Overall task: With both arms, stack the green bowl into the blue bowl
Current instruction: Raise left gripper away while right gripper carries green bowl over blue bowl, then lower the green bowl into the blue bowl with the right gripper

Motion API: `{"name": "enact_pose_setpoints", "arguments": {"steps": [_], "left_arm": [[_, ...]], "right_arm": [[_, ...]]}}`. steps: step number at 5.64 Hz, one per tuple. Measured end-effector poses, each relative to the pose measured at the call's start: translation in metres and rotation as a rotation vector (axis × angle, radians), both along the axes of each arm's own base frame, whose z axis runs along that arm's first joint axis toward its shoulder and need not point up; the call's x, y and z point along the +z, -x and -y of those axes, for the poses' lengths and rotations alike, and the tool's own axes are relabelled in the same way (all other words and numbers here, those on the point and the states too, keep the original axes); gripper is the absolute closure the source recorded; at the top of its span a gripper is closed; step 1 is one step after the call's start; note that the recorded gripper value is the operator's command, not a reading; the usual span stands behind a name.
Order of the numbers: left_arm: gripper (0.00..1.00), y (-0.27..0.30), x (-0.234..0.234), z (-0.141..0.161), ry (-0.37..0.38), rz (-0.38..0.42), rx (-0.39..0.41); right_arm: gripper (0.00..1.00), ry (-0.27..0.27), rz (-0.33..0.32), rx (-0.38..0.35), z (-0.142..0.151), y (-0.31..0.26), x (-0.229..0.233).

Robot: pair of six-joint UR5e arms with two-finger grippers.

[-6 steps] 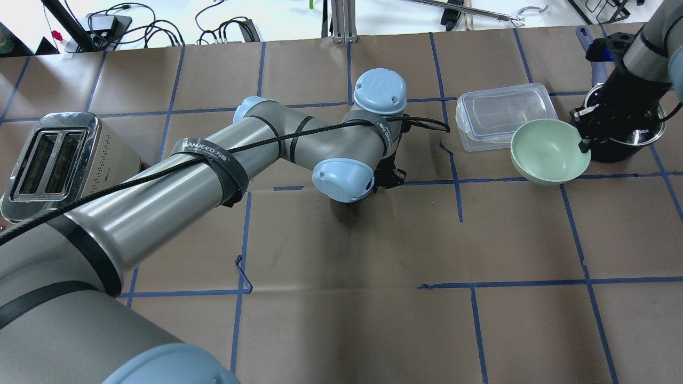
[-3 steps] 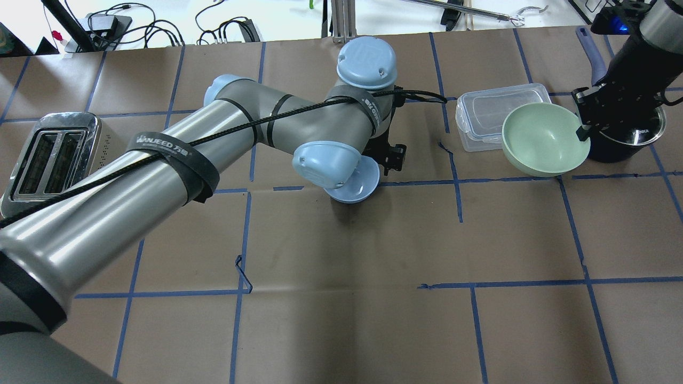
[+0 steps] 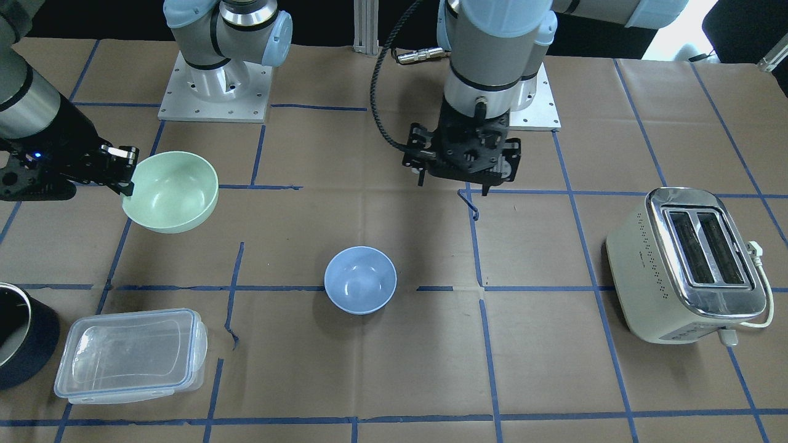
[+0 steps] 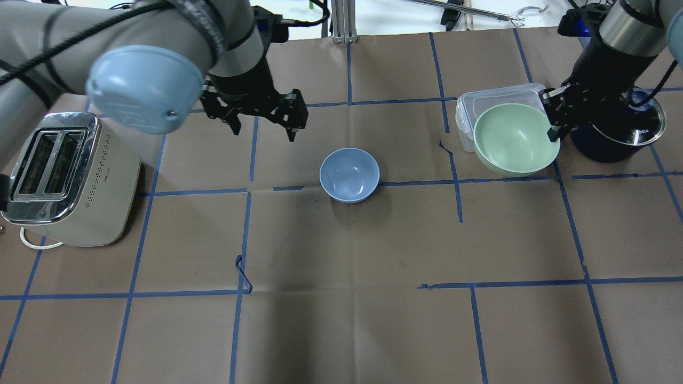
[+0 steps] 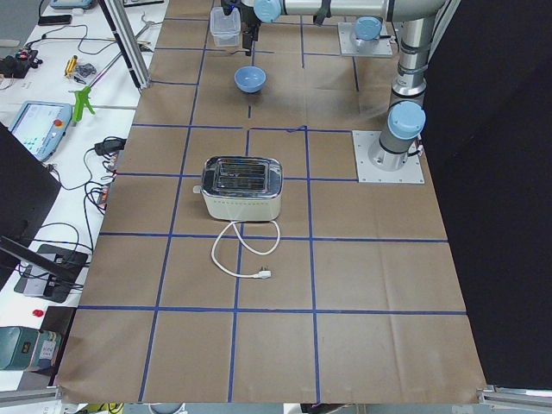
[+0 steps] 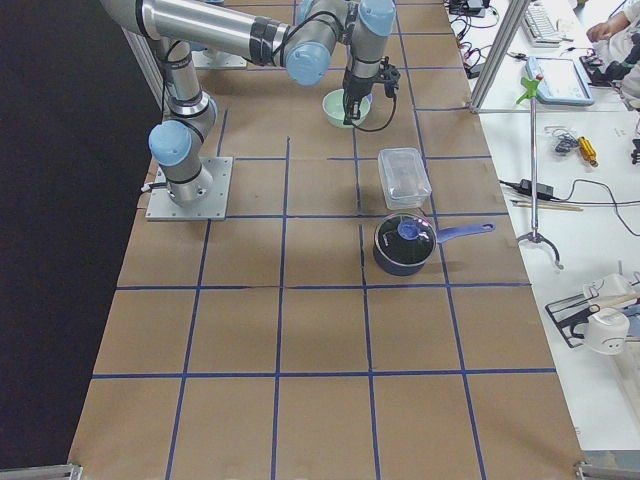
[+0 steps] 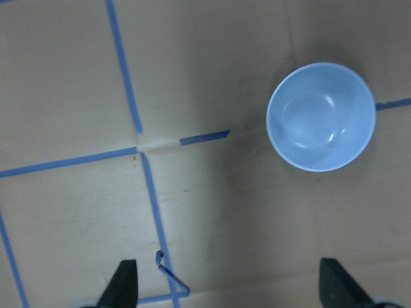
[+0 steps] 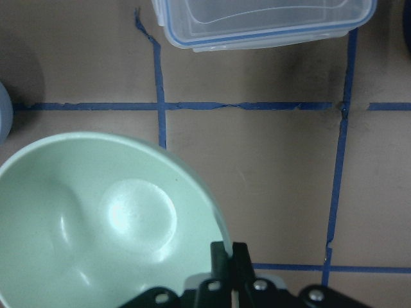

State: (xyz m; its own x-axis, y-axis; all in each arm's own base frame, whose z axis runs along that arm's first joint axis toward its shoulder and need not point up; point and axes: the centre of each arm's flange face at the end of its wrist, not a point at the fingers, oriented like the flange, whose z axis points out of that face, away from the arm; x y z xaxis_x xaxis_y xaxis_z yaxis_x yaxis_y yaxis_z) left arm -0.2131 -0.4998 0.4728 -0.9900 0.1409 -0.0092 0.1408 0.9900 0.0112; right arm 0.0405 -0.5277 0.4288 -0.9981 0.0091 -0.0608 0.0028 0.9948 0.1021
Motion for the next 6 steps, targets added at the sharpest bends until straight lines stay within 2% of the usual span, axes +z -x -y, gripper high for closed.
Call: {"name": "enact_pose_setpoints", "arguments": {"steps": [2, 4, 6], "left_arm": [[0.01, -0.058, 0.016, -0.014, -0.038, 0.018, 0.035], [0.01, -0.070, 0.018, -0.015, -0.032, 0.028, 0.033], [0.01, -0.070, 0.022, -0.019, -0.027, 0.032, 0.031]], "right_arm": [[0.94, 0.041, -0.005, -0.052, 0.009, -0.100, -0.018], [0.94, 0.074, 0.041, -0.129, 0.002, -0.207, -0.042], [0.94, 0.071, 0.047, -0.147, 0.004, -0.252, -0.074]]}}
